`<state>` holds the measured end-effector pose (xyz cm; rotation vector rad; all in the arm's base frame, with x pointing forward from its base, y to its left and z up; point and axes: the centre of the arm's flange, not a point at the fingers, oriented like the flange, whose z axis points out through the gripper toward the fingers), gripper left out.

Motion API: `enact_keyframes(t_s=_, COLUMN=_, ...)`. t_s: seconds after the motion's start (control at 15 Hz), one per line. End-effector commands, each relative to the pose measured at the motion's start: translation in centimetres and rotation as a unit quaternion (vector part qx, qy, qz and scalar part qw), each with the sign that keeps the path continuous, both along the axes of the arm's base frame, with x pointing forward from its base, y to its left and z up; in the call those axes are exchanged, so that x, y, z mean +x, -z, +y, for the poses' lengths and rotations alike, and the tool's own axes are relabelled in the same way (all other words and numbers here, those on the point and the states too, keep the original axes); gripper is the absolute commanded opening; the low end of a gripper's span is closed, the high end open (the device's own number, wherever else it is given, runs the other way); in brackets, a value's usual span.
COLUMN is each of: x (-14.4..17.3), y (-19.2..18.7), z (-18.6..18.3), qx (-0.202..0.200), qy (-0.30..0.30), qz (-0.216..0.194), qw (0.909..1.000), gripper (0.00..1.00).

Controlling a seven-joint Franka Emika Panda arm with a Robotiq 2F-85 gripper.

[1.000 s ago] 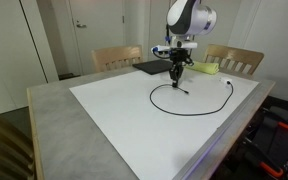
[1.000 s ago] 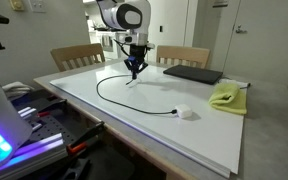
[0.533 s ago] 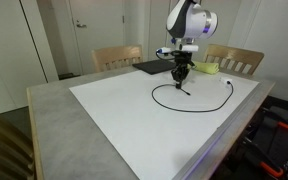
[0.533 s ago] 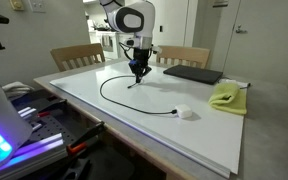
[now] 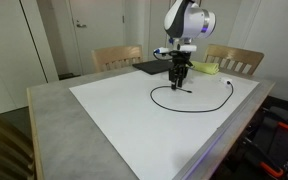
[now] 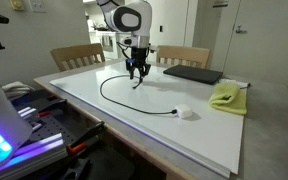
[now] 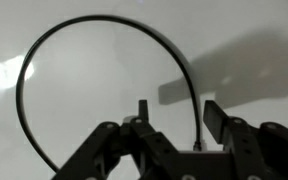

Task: Take the charger and position it in the center of the table

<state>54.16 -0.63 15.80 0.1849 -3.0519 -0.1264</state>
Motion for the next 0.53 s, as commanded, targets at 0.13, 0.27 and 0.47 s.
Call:
enact_keyframes(t_s=0.13, x=-0.1, y=-3.0, z=0.6, qx=-0.02, qy=-0.103, qz=0.052, qw=0.9931, gripper=1.0)
enact_keyframes(t_s=0.27, x=-0.1, y=-3.4, z=0.6, qx=-0.017, qy=-0.147, qz=0.077, qw=0.986, gripper=1.0)
enact_keyframes(t_s=0.47, x=-0.8, y=-3.5, z=0.5, qx=0.001, qy=-0.226, qz=0.112, qw=0.9677, gripper=1.0)
